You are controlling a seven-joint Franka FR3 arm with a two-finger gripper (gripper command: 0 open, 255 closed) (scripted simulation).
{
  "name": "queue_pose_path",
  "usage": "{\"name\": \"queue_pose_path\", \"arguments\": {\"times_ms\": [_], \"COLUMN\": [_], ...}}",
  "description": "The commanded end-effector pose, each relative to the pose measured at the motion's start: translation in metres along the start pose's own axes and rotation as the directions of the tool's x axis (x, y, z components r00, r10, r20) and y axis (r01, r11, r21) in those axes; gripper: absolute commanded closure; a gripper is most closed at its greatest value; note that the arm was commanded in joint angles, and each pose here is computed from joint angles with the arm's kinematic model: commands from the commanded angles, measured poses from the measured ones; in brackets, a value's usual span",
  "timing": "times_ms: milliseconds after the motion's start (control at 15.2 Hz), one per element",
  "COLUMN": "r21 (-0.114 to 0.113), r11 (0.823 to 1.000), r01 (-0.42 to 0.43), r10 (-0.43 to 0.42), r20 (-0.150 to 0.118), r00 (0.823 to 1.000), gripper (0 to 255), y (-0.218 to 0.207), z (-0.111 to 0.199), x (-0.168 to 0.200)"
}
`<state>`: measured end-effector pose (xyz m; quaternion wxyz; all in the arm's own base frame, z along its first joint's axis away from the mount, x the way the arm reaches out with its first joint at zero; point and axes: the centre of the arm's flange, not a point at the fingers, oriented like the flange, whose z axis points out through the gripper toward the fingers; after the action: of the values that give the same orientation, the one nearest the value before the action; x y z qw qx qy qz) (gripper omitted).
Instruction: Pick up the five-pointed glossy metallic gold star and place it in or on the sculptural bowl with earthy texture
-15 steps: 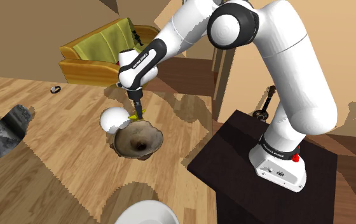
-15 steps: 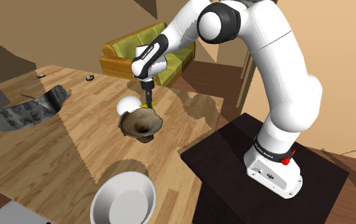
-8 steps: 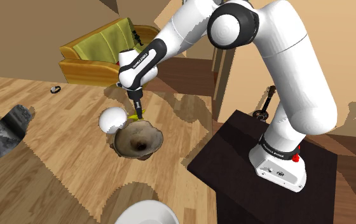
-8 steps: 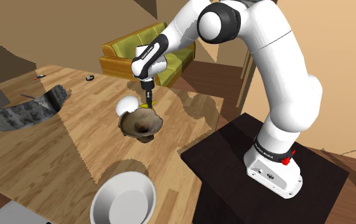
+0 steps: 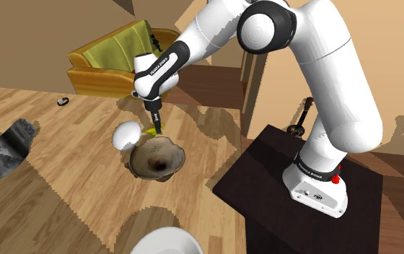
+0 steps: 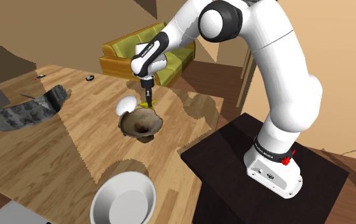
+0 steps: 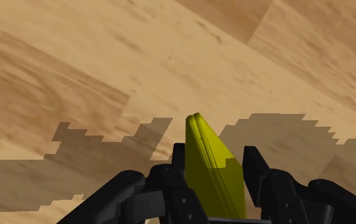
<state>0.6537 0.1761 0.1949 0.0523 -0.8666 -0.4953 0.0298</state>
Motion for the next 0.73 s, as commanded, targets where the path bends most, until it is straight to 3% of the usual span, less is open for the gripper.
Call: {"name": "queue_pose_path", "arguments": {"times_ms": [0,660], "r21": [0.0,0.0], "r11": [1.0,1.0], "r01": [0.0,0.0], "r10": [0.0,0.0], "r20": [0.0,0.0], "r00": [1.0,1.0], "gripper": [255,255], "y": [-0.001,-0.008], "z": [-0.01,-0.063], "x": [0.0,0.0]}}
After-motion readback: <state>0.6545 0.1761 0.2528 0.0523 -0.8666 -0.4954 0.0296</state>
